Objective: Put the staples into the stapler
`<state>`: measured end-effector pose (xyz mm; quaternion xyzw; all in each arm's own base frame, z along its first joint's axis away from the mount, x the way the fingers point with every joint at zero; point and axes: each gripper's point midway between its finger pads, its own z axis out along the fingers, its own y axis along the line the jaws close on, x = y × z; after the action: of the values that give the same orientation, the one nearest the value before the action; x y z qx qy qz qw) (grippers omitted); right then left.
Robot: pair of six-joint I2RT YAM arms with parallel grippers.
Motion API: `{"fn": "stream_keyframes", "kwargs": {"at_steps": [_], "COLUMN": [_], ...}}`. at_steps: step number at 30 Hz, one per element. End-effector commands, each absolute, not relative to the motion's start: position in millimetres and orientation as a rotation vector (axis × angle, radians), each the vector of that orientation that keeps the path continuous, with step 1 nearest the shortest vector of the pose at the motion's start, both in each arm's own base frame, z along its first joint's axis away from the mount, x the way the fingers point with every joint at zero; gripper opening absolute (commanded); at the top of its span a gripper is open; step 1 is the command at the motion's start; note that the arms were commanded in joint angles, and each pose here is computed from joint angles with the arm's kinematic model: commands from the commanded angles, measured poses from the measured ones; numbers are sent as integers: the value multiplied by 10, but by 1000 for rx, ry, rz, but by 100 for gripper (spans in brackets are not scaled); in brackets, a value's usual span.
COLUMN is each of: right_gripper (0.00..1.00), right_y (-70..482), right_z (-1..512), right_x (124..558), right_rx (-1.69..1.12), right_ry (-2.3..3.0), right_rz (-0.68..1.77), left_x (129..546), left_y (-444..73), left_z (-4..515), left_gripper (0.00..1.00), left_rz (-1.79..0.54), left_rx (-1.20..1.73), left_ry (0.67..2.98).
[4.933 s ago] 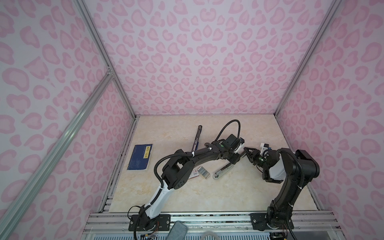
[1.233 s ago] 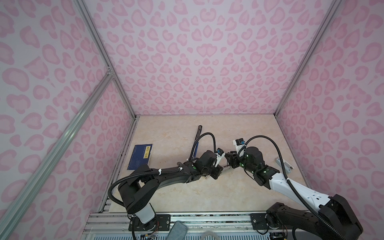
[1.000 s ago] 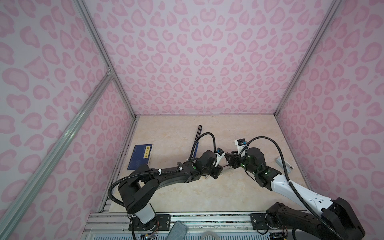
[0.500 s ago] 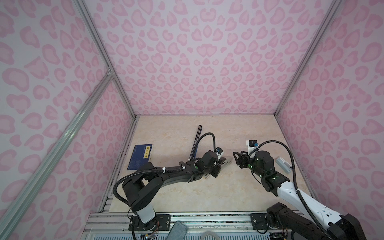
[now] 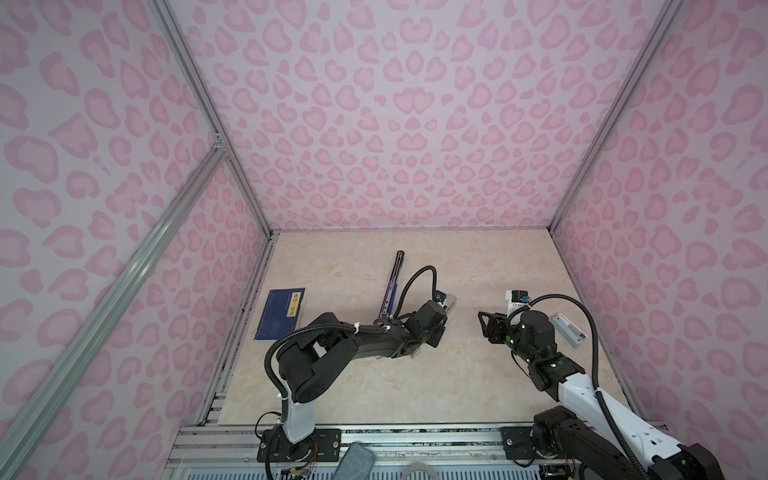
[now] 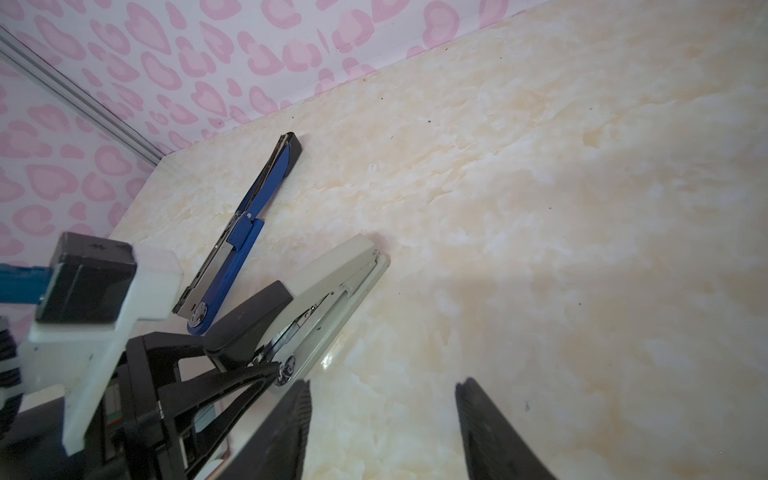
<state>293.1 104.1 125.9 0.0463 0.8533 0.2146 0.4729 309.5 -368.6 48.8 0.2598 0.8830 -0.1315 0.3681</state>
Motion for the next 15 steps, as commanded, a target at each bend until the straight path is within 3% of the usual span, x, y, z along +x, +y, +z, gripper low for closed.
{"fn": "stream_keyframes", "kwargs": {"at_steps": [1, 8, 15], "right_gripper": [59, 59, 59], "right_y": [1026, 1060, 1084], "right_z": [1243, 1223, 1234], "right_x": [2946, 2971, 2982], "right_rx": [124, 121, 116], "right_ry": [2082, 2087, 2091], "right_rz": [519, 537, 549], "left_x": [3083, 2890, 2944], "left_y": [-3648, -3471, -3633], "left_z": [591, 736, 988], "left_gripper": [47, 57, 67], "left_rz": [-365, -398, -433], "left_rx": [616, 622, 683], "left_ry": [2258, 2266, 2277]}}
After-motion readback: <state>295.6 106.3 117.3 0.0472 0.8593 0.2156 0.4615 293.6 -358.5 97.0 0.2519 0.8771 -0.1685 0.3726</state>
